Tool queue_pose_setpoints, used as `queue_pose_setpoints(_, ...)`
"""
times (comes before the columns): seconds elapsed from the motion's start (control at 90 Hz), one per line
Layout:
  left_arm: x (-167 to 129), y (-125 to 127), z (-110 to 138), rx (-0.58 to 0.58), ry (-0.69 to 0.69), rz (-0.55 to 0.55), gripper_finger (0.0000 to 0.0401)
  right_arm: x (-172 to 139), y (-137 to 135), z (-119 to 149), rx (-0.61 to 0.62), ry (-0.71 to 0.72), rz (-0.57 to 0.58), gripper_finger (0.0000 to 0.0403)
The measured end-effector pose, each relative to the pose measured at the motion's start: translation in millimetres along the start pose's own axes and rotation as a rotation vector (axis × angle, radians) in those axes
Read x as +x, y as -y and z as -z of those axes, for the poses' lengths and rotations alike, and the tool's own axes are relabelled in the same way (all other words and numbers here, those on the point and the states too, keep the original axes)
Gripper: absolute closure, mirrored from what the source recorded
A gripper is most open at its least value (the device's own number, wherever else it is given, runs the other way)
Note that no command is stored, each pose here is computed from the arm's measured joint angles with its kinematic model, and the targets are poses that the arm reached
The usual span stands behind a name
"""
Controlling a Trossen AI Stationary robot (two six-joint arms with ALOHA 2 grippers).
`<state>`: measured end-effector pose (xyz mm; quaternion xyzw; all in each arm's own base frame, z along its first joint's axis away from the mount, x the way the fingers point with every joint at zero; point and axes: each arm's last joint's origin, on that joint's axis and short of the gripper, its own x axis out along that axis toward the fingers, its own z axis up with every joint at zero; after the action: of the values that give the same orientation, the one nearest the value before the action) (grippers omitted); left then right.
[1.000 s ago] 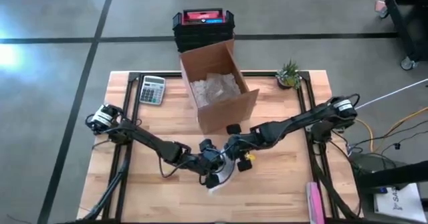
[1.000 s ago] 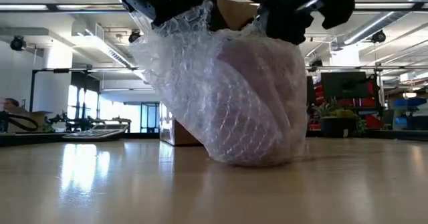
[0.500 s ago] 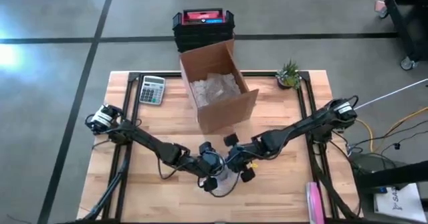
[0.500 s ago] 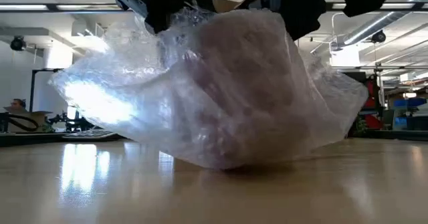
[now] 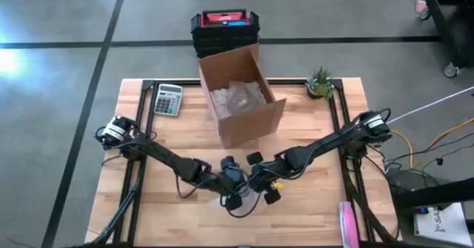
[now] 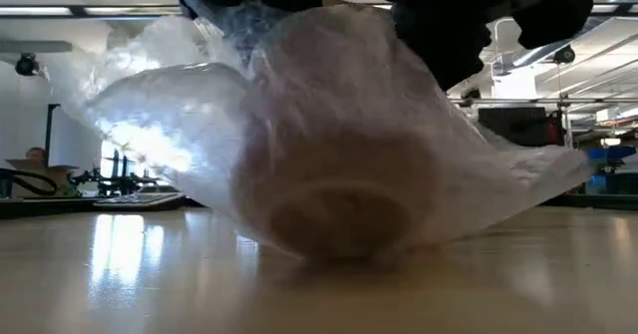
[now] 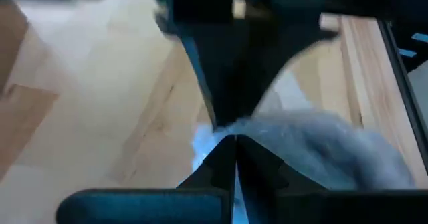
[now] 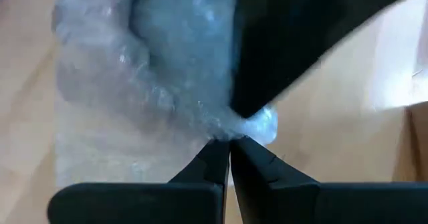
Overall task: Wrap mug
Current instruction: Wrap the purple mug with the bubble wrap
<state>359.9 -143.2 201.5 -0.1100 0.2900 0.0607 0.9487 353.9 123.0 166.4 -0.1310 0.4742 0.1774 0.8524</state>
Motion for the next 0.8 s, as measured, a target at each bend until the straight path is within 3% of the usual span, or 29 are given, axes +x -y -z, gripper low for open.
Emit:
queue_pose_setpoints(0.133, -3, 5, -10, 0.027, -0.005, 0.011, 0.0401, 5, -1, 6, -0.006, -0.041, -0.009, 0.0403)
queue_pose_setpoints(0.8, -44, 16, -45, 0.161, -0.296, -0.101, 0.0401, 1, 1, 4, -0.006, -0.059, 0.054, 0.0403)
